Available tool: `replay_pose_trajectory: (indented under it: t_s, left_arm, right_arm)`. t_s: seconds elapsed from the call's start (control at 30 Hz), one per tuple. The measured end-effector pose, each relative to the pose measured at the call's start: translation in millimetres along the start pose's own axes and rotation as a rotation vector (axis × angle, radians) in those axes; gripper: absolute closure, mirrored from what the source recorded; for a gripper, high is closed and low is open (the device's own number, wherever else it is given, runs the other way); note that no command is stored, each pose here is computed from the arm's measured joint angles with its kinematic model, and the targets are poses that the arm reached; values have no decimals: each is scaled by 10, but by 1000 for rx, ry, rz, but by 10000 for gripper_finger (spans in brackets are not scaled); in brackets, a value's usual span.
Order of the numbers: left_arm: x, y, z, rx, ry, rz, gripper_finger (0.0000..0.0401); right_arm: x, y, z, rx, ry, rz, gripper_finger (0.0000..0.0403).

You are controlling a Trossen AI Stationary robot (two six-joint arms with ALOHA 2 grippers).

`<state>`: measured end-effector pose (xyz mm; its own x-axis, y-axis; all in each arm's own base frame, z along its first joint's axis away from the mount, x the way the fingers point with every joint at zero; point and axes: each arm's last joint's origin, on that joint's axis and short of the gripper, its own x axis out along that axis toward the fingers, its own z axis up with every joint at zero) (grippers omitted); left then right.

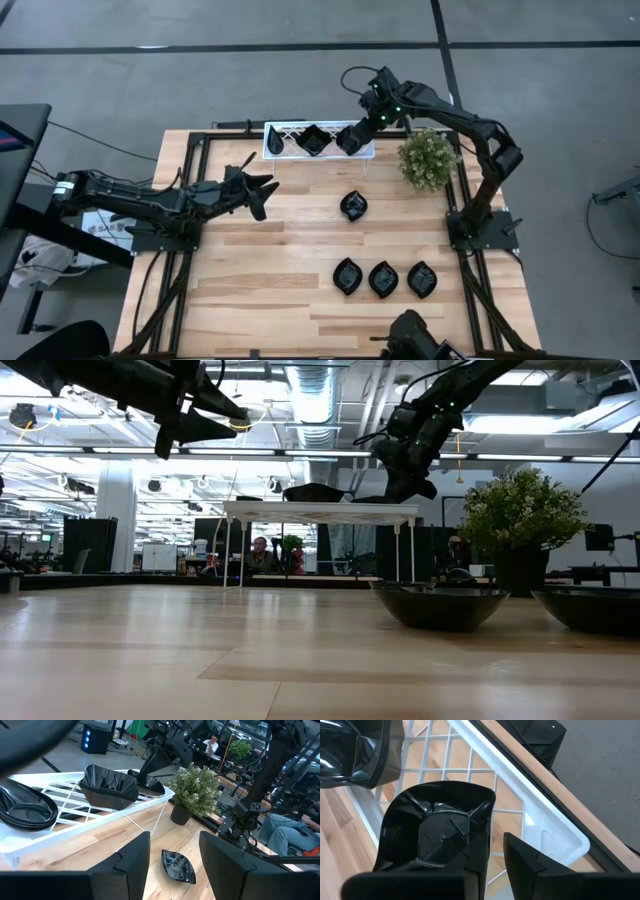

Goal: Pick & Place Mini shaped plates
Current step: Stack the leaf-shaped plate on top of the leaf-shaped plate on the shelf

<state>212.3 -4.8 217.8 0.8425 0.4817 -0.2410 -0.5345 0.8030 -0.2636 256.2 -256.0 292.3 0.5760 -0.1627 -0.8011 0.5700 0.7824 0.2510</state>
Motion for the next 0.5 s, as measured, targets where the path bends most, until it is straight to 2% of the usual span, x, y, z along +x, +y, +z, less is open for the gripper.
replay_pose_trajectory:
  t_s: [0.2, 0.5]
  left_arm:
    - [0, 0, 0, 0, 0, 0, 229]
    - [0, -1, 0, 12, 0, 0, 229]
  right_arm:
    - [-153, 46, 11, -13, -42, 0, 347]
    - [-577, 165, 1, -45, -153, -15, 347]
